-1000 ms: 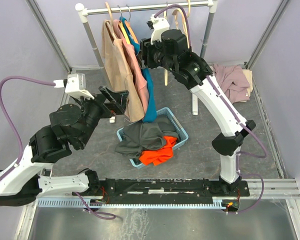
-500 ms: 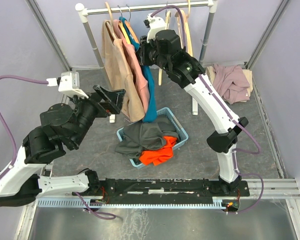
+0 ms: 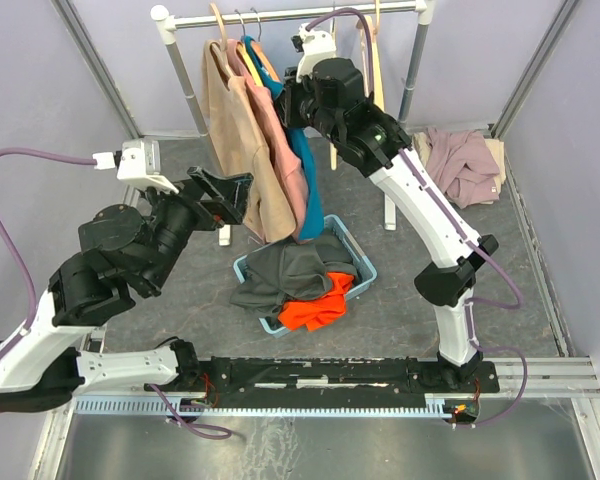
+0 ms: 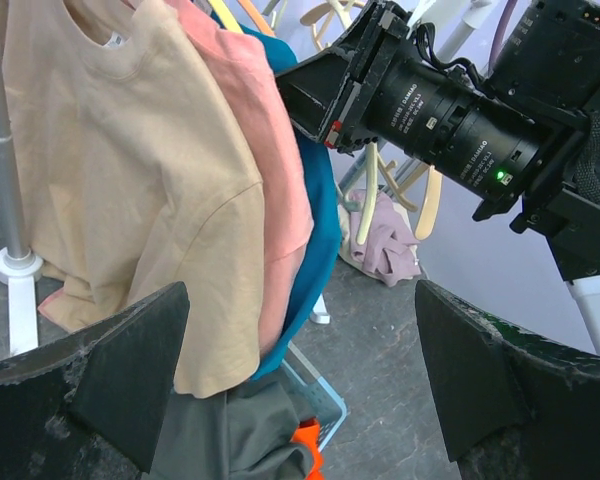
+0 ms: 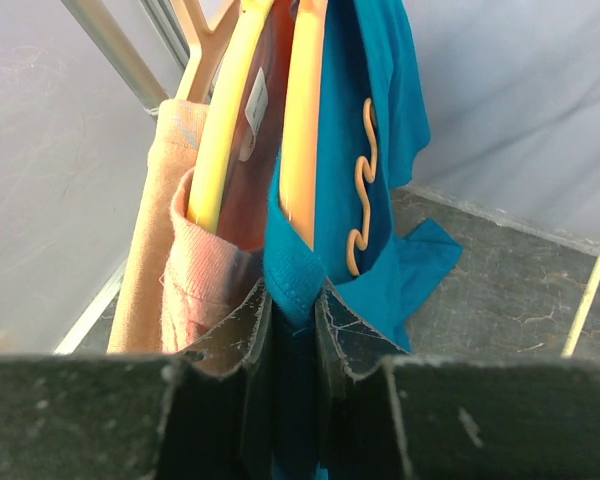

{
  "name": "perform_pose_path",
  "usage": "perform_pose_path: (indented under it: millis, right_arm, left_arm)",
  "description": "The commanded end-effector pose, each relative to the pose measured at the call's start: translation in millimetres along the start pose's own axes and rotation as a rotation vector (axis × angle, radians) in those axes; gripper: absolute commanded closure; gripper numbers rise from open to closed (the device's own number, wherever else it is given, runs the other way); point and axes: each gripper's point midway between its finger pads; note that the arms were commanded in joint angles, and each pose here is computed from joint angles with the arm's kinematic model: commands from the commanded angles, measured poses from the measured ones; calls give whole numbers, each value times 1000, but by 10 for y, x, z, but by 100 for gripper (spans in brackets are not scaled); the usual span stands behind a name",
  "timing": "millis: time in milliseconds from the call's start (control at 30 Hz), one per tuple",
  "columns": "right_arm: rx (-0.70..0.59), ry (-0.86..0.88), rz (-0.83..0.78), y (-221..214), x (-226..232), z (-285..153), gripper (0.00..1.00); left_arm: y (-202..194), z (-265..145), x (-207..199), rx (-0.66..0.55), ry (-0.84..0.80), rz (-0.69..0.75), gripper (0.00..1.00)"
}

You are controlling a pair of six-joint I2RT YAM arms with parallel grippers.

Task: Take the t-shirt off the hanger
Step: Pick up the hanger from the clothesline.

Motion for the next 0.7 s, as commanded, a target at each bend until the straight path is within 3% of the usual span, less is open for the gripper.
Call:
perform_pose_path:
  millis: [0, 433, 667]
  right_arm:
    - [-254, 100, 45, 921, 321, -523, 99]
    - [-373, 141, 18, 1348, 404, -956, 99]
    - [-362, 159, 25, 1393, 421, -1178, 99]
  left_arm:
    - [89, 59, -123, -45, -35, 2, 1]
    - [167, 124, -225, -78, -50, -13, 1]
    - [383, 181, -233, -114, -10, -5, 1]
Point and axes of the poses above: each gripper's point midway between its finger pads, its own z axis out along the fingers, its own x axis along the line the jaws close on, y = z × x, and after that the axes turned 12 degrees about z, right-handed
